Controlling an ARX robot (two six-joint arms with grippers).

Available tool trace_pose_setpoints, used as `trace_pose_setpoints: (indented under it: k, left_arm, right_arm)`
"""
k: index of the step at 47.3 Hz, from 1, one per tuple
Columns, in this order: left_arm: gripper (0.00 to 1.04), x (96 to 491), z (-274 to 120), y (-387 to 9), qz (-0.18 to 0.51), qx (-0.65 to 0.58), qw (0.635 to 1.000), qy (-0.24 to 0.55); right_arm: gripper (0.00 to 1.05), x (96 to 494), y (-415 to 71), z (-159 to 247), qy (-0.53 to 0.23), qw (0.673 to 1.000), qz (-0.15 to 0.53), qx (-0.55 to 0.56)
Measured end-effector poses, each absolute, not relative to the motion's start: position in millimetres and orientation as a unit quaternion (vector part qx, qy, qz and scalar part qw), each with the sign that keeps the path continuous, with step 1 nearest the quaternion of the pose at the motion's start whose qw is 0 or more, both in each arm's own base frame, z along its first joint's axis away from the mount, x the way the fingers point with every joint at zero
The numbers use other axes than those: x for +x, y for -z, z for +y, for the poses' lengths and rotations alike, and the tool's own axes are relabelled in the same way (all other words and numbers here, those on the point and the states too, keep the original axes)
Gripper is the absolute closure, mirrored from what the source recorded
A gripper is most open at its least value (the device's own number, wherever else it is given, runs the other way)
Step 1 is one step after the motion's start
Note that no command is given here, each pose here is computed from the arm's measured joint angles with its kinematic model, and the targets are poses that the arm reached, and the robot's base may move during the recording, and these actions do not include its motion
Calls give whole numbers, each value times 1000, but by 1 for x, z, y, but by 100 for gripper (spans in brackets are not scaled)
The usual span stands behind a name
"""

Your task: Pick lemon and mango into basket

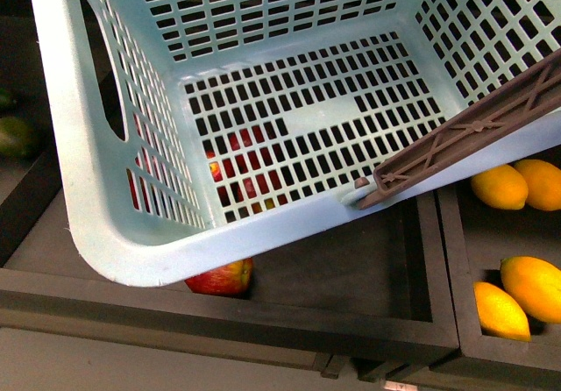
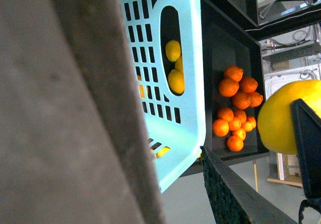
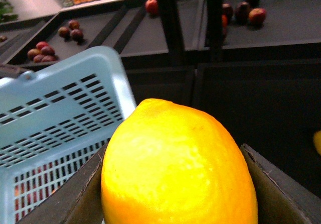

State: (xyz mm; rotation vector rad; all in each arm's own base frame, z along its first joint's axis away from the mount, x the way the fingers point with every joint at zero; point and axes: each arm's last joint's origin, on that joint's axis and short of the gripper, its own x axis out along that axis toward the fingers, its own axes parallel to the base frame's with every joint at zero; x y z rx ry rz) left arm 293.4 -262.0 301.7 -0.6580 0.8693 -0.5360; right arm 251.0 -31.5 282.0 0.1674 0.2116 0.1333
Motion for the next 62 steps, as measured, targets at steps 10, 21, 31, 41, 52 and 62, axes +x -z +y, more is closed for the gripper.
trace_pose_setpoints:
  k: [10, 21, 31, 41, 52, 62]
  left_arm:
    - [76, 293, -262, -302, 409, -309, 821, 252]
    - [76, 293, -262, -302, 409, -309, 821, 252]
    - [76, 294, -262, -301, 409, -307, 821, 253]
    - [76, 294, -261, -301, 406, -308, 824, 248]
    - [76, 293, -262, -301, 408, -307, 822, 252]
    - [76, 293, -263, -301, 409, -307, 821, 254]
  right_arm:
    - [39, 267, -264, 29, -131, 980, 136, 62]
    - [15, 270, -241, 44, -139, 975, 166, 60]
    - [9, 258, -255, 28, -105, 982, 133, 81]
    - [12, 234, -274, 0, -21, 995, 60, 81]
    - [58, 199, -232, 0, 0, 1000, 2, 12]
    - [88, 180, -212, 0, 0, 1000, 6, 5]
